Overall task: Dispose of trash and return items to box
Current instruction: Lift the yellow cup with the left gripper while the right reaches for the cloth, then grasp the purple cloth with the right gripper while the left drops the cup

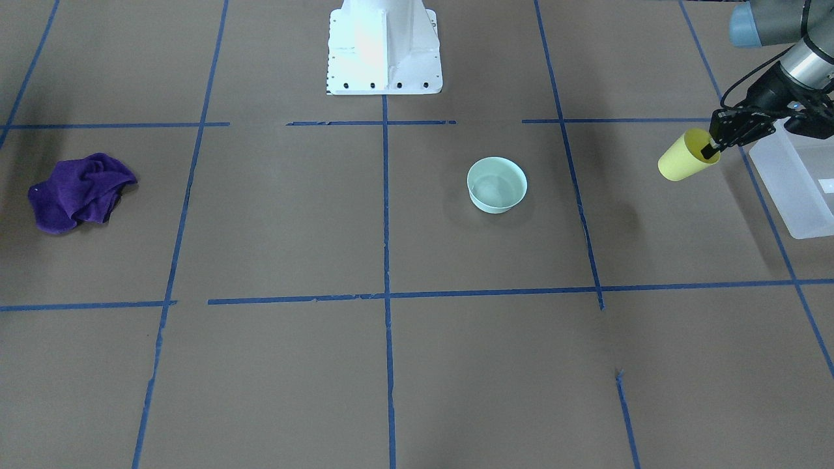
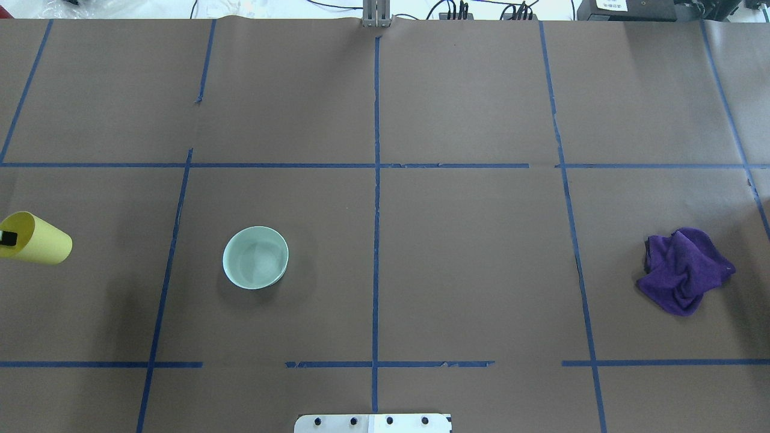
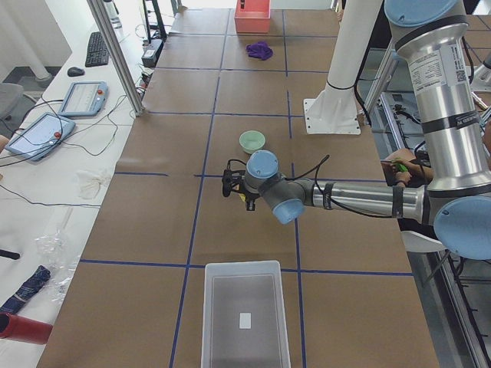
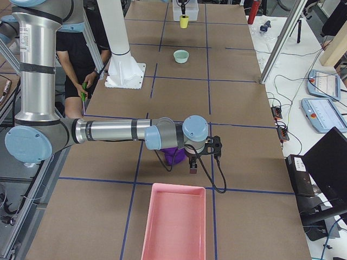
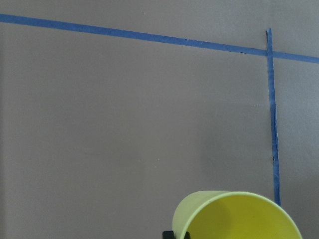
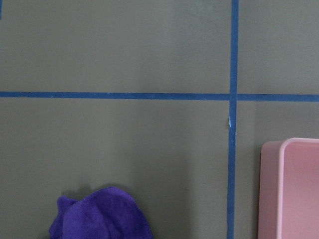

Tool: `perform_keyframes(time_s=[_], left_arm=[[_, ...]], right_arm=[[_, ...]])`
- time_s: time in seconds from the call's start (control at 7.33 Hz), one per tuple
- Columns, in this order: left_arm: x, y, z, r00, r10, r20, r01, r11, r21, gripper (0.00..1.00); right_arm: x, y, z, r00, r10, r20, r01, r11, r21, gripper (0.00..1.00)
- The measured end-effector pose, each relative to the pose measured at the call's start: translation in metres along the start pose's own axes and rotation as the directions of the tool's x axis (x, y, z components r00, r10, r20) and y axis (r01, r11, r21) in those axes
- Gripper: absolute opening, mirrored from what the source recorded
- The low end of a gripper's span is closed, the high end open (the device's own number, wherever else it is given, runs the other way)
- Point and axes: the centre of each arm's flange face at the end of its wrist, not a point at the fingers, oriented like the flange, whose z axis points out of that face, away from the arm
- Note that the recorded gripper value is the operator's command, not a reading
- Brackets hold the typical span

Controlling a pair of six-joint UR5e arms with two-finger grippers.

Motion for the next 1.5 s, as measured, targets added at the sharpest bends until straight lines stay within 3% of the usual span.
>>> perform_keyframes(time_s=[0.41,0.68,1.09,1.5], left_arm=[[0.010,-0.021,-0.046,0.995,0.081,0.061,-0.084,0.996,0.038,0.00],[-0.003,-0.038,-0.073,0.984,0.135,0.116,-0.143,0.988,0.065,0.00],[-0.046,-0.064,-0.122,0.957,0.196,0.213,-0.219,0.972,0.090,0.00],[-0.110,-0.079,-0.149,0.932,0.231,0.279,-0.265,0.960,0.092,0.00]], right_arm=[[-0.042,0.028,0.048,0.999,-0.033,0.033,0.031,0.998,0.045,1.00],[-0.074,0.048,0.086,0.996,-0.083,0.019,0.081,0.995,0.060,1.00],[-0.113,0.068,0.129,0.984,-0.176,-0.009,0.177,0.984,0.010,1.00],[-0.129,0.090,0.158,0.971,-0.235,-0.039,0.233,0.971,-0.044,1.00]])
